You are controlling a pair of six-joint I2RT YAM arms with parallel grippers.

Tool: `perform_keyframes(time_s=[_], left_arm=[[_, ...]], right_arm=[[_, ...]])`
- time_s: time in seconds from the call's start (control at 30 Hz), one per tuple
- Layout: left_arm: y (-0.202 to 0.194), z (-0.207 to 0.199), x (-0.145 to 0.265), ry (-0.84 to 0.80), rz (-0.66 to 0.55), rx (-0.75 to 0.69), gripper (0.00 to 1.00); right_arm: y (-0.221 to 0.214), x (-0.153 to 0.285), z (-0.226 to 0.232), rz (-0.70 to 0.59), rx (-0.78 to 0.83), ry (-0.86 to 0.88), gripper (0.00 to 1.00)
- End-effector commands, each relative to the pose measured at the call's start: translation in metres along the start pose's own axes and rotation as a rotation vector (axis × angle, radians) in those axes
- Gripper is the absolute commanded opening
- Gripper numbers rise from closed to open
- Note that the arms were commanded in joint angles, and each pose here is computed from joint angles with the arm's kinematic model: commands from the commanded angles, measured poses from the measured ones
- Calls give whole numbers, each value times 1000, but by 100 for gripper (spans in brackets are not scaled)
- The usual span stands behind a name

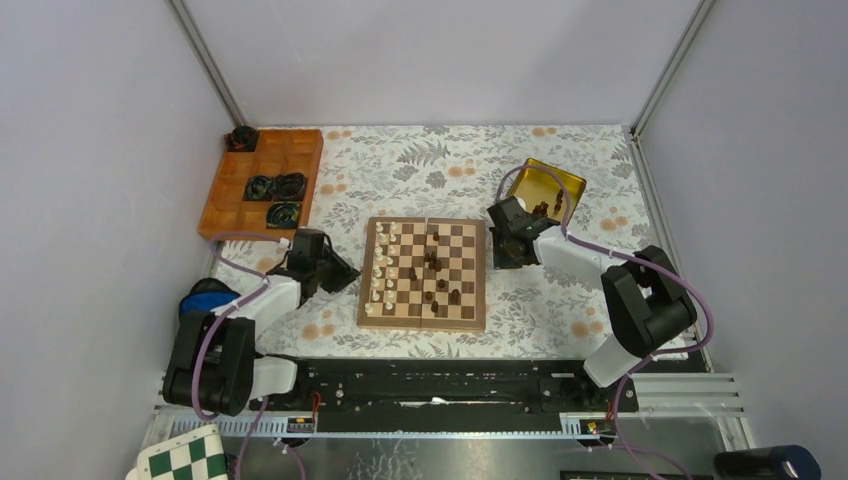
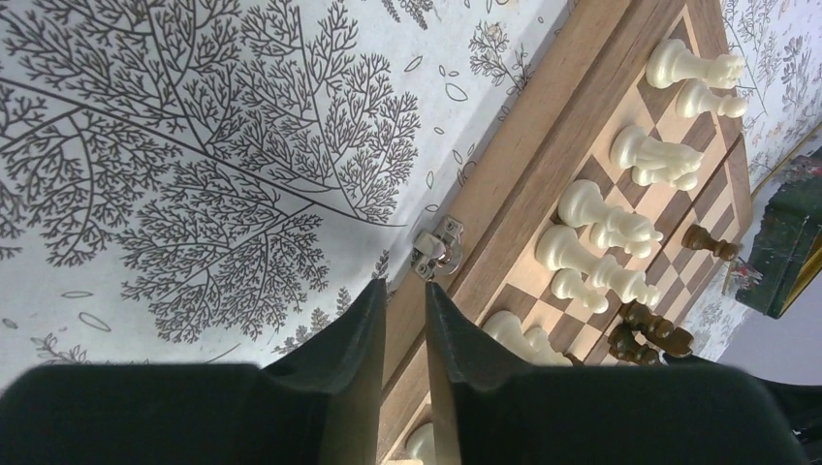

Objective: Set up the chess pieces on the board
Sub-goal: Adjust the chessboard at the center of the board.

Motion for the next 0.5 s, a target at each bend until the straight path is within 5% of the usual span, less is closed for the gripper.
perform_keyframes(time_s=[0.0,0.47], left_arm=[[2,-6,-6,-53,-5,46,25],[-2,-9,-19,-69,45,76,11]], right_arm=[[9,-2,14,-57,-28,68,0],[18,-26,33,-37,-20,142,0]])
Point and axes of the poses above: each gripper's point midway between its finger pads, its own x axis back along the fingers, its own z axis along the line the jaws close on, y = z × x, the point moved 5 cm from there along x, back along the fingers, and after that the axes turned 8 degrees about x, right-handed, at the moved point
